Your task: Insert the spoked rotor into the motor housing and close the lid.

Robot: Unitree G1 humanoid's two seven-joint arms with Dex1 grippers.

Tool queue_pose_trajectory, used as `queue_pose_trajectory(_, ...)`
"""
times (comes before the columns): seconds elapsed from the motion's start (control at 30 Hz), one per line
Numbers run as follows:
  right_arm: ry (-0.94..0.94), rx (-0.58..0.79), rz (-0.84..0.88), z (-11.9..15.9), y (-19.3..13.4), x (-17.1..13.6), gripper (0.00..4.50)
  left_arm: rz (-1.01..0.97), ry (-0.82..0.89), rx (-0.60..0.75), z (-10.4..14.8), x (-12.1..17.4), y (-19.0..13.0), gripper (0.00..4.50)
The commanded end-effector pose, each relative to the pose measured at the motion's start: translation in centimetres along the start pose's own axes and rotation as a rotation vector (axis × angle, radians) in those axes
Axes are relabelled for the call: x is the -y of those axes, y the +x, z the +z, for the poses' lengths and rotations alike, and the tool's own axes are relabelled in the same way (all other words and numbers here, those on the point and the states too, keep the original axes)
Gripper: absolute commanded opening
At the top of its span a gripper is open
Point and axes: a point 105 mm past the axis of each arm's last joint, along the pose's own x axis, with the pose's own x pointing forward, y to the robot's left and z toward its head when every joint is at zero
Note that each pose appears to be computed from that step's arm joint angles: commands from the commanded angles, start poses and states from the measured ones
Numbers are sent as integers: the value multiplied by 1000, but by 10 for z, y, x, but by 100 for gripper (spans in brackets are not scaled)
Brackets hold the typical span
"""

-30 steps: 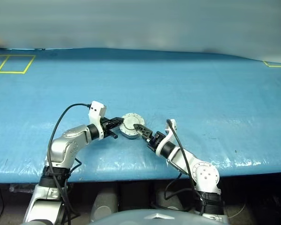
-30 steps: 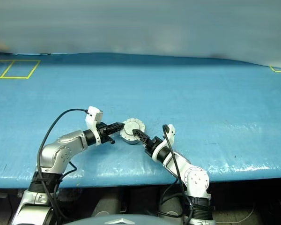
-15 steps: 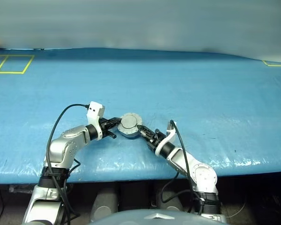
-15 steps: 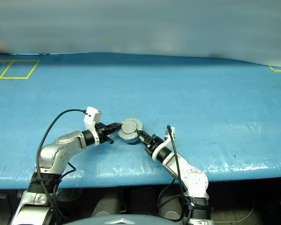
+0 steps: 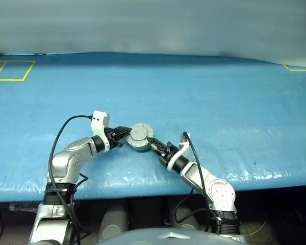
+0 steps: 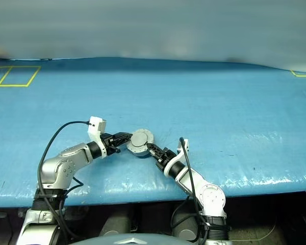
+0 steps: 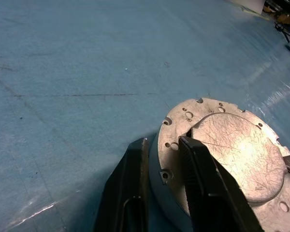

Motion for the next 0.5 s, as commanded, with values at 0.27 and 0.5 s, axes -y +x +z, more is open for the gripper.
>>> queue_pose_trajectory(0.27,37,26,84,-3,0,-27,120,-46,-356,249,23,6,-16,450)
queue_pose_trajectory(0.5,21,90,160,18,-1,-52,120,-86,-722,336,12,9,-31,450)
